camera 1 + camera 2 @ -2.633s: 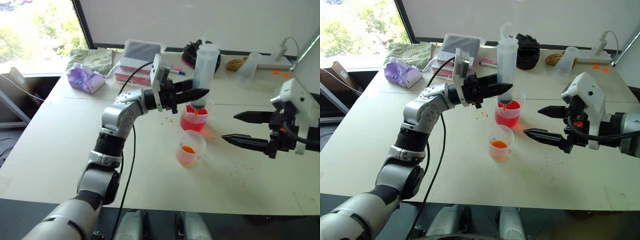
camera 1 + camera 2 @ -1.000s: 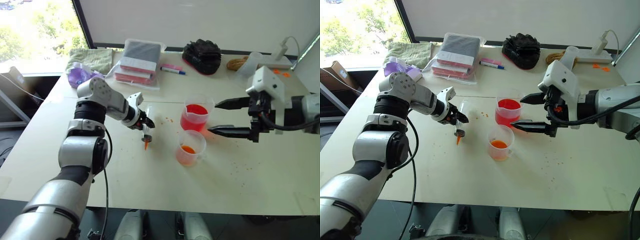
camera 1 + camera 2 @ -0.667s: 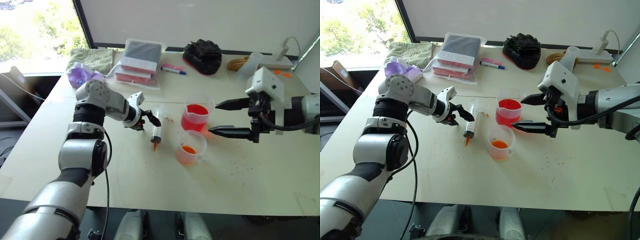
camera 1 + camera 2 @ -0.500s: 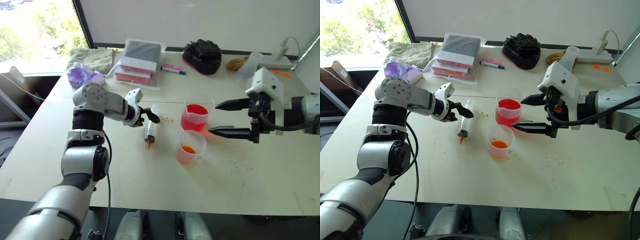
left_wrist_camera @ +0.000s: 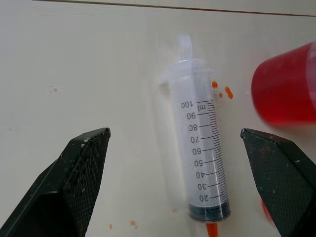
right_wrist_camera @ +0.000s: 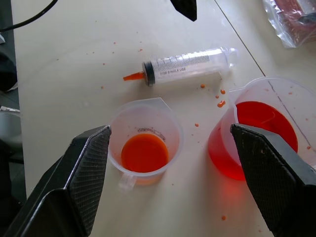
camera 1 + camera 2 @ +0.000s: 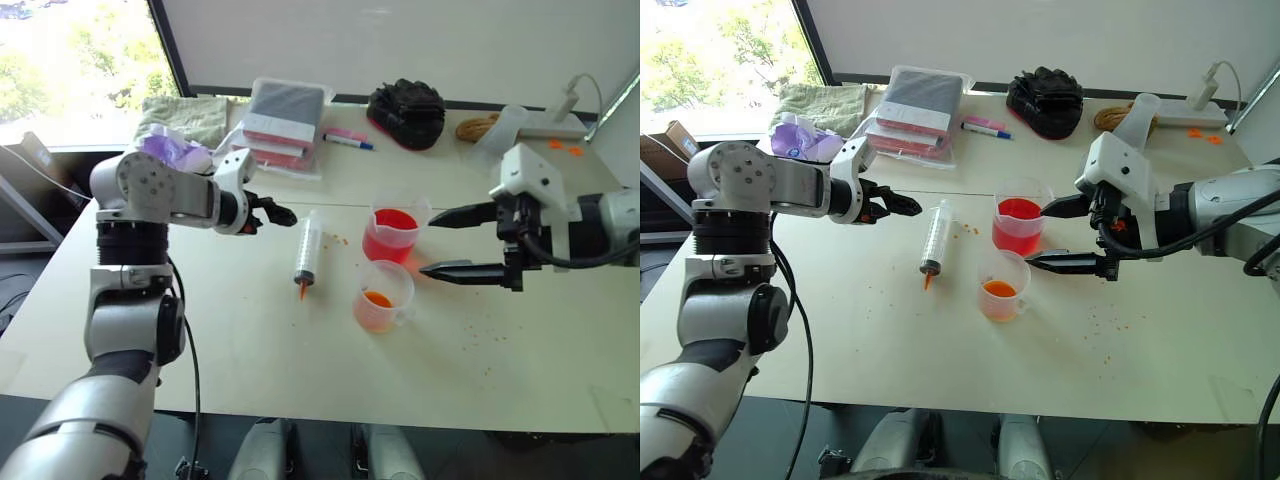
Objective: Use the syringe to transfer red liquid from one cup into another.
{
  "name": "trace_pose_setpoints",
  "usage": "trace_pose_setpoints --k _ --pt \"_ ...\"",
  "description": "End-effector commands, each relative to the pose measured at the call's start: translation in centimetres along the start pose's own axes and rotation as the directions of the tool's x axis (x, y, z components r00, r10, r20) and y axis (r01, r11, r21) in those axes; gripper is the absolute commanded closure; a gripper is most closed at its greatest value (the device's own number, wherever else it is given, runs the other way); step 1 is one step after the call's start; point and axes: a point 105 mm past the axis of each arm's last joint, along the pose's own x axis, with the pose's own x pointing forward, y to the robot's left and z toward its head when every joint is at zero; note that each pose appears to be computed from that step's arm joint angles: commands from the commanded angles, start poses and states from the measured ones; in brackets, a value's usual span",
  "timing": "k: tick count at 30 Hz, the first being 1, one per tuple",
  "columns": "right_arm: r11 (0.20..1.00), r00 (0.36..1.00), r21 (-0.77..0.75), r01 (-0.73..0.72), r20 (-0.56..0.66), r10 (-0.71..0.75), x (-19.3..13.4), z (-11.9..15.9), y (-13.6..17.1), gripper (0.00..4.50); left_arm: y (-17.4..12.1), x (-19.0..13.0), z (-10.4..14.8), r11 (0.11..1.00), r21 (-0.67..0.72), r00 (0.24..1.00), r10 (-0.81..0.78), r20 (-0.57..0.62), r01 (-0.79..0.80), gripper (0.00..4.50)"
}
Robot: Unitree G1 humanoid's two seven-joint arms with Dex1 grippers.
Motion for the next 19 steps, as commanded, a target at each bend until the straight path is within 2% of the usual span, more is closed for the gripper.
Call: trace_pose_setpoints --k 1,19 --pt "0.999 1.0 -0.042 0.011 0.01 -0.01 -0.18 0.52 -0.4 0.41 0.25 -1.19 0.0 1.0 0.026 1.0 -0.008 0.013 0.008 0.01" --pt "0.999 1.0 -0.054 -0.001 0.009 0.001 0.02 0.71 -0.64 0.41 -0.17 -1.83 -0.6 0.999 0.029 0.999 -0.041 0.007 0.041 0.01"
